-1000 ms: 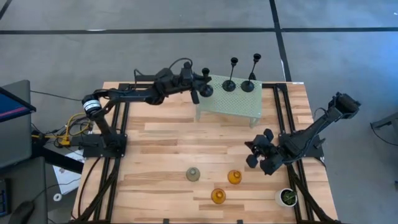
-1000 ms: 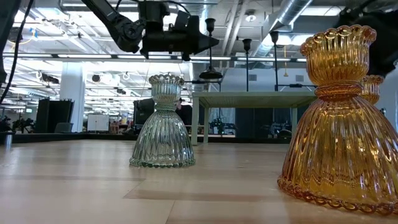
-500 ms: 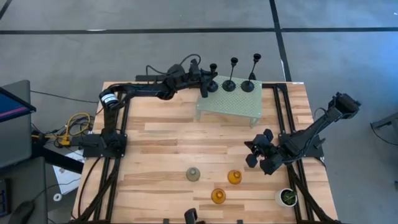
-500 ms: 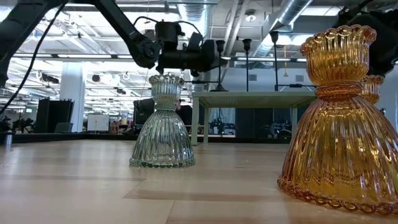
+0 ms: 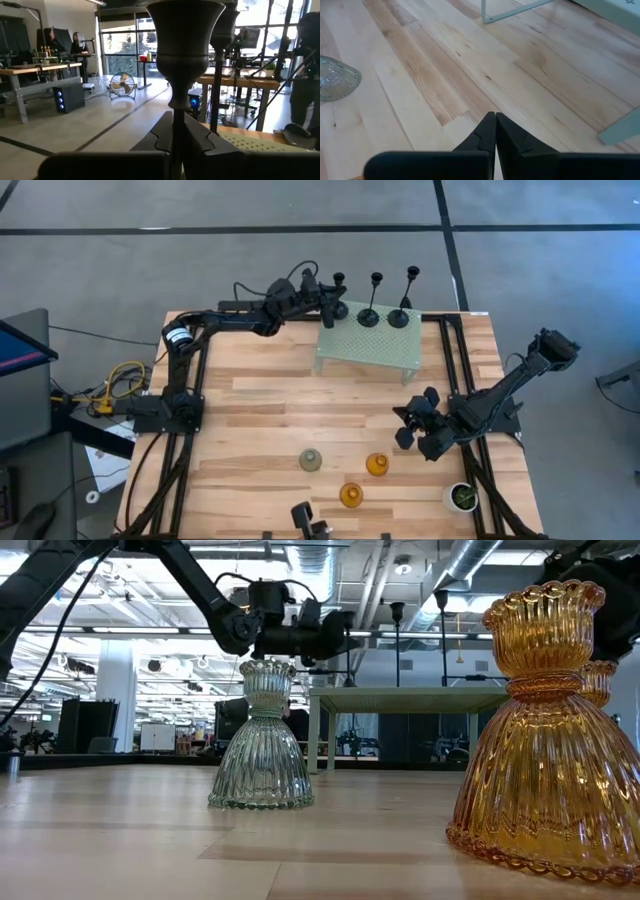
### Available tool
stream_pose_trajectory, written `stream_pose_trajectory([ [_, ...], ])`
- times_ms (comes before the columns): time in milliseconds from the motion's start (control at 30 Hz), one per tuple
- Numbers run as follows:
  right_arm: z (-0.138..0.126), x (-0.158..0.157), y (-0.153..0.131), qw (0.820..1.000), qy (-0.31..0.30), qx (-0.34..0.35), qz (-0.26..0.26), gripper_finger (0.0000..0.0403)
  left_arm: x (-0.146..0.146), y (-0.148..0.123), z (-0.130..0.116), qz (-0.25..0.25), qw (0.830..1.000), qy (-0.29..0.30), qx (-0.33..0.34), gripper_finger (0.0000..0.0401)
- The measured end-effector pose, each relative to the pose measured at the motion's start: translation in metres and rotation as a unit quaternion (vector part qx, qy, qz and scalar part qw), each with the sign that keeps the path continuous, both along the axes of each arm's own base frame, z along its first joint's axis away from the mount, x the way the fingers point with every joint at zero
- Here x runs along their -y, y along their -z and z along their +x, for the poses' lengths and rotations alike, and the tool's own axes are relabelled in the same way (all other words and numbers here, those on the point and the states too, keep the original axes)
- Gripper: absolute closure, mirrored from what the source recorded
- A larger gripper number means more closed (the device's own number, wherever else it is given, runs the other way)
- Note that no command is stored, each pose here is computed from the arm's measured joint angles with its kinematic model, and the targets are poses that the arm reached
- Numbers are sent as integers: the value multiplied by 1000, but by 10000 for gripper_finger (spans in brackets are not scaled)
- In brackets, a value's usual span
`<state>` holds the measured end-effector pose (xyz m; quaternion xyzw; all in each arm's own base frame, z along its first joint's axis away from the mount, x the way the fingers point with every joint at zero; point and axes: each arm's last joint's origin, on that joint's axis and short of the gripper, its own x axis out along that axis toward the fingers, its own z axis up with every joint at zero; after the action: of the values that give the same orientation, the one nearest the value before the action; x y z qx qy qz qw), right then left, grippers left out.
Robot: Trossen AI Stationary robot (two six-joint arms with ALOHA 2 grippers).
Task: Pick & Place candle stick holders
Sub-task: Put the top right black candle holder on the shelf
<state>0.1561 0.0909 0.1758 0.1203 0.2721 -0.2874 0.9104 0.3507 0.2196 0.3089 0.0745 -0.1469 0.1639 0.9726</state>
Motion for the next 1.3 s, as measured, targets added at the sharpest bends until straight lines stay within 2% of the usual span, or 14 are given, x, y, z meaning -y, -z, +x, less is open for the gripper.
stream_pose_trajectory([
  [733, 0, 0, 0, 1000, 1, 2, -1, 403, 1, 1, 1, -5, 1000, 3, 2, 389],
  [933, 1, 0, 0, 1000, 0, 4, -1, 403, -4, 18, 9, -21, 1000, 9, 7, 389],
  [1300, 1, 0, 0, 1000, -2, 3, -3, 403, -10, 17, 16, -27, 999, 19, 16, 389],
])
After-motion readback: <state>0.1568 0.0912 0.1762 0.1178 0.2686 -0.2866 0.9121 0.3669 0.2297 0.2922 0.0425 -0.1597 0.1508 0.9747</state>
